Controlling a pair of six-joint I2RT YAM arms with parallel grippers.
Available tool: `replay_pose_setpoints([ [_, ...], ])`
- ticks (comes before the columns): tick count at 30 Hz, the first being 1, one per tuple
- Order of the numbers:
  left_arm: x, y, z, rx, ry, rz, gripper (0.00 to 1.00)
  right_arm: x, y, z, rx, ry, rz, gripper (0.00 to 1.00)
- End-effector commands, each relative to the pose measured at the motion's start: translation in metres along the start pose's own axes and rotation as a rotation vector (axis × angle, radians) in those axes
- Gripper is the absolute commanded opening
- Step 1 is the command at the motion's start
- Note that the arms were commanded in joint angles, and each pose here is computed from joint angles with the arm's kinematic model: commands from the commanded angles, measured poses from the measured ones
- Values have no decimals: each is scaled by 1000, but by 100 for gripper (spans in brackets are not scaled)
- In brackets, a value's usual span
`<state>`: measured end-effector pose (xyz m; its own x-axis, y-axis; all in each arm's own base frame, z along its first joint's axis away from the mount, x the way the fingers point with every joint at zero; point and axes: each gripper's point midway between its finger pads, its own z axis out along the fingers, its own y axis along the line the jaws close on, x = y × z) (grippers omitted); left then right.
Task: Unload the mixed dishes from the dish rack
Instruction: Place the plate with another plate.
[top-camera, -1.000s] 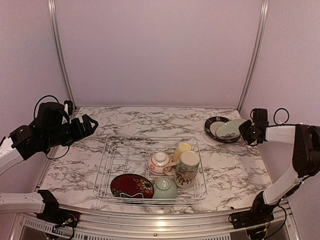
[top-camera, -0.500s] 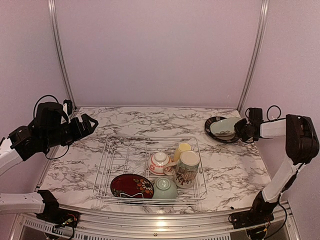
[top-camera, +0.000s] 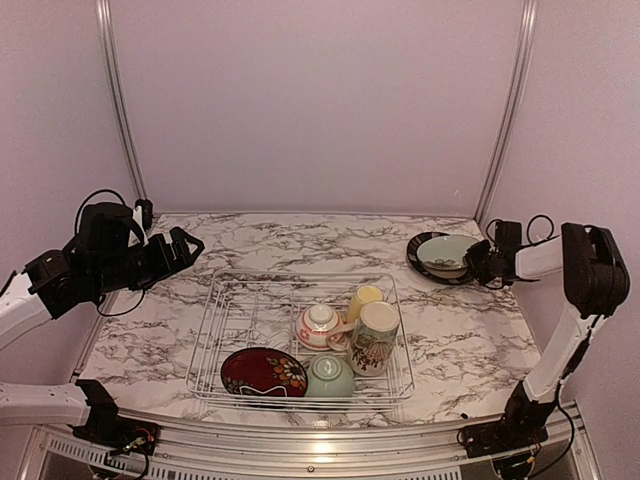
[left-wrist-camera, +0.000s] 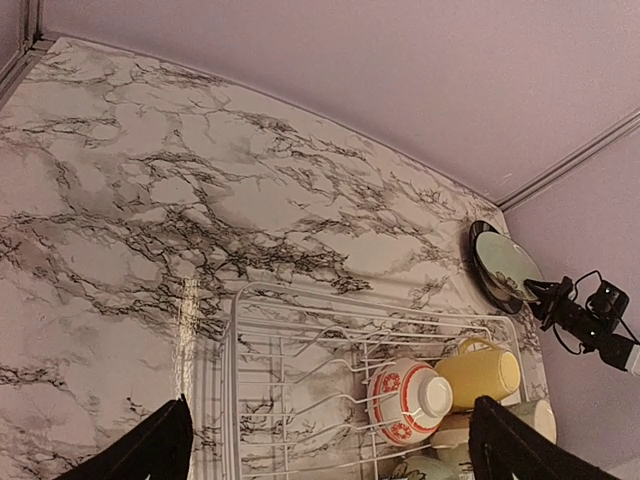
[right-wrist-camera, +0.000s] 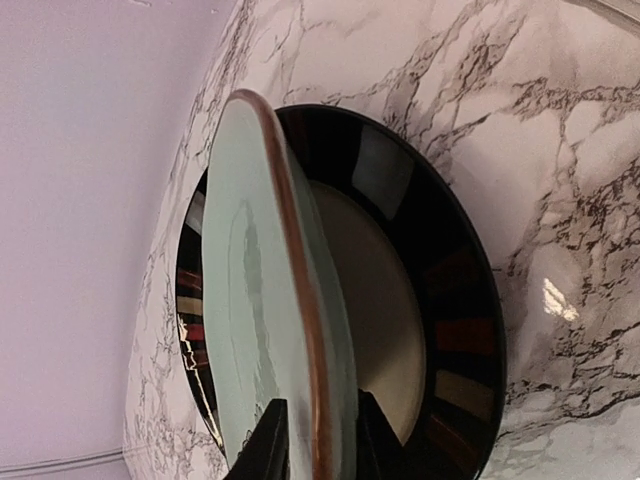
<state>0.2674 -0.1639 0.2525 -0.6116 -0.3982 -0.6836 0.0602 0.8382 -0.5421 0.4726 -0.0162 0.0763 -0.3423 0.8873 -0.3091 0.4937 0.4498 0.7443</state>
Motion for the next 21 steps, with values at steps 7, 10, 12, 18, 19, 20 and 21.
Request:
replay_pose_setpoints([
  [7, 2, -3, 3, 18, 4, -8, 99, 0, 31, -2, -201, -3, -1, 10],
  [10, 2, -4, 3, 21, 5, -6, 99, 8, 31, 7, -194, 55, -6, 17],
  [12, 3, -3, 4, 18, 5, -6, 99, 10, 29, 8, -196, 57, -12, 21],
  [18, 4, -3, 5, 20, 8, -3, 99, 6, 29, 6, -158, 48, -84, 31],
  [19, 4, -3, 5, 19, 9, -1, 99, 4, 28, 3, -141, 37, -99, 34],
  [20, 5, -2, 5, 16, 9, -1, 99, 0, 28, -2, -128, 16, -120, 38],
  [21, 5, -1, 4, 14, 8, 1, 99, -3, 28, -5, -114, 2, -138, 42],
])
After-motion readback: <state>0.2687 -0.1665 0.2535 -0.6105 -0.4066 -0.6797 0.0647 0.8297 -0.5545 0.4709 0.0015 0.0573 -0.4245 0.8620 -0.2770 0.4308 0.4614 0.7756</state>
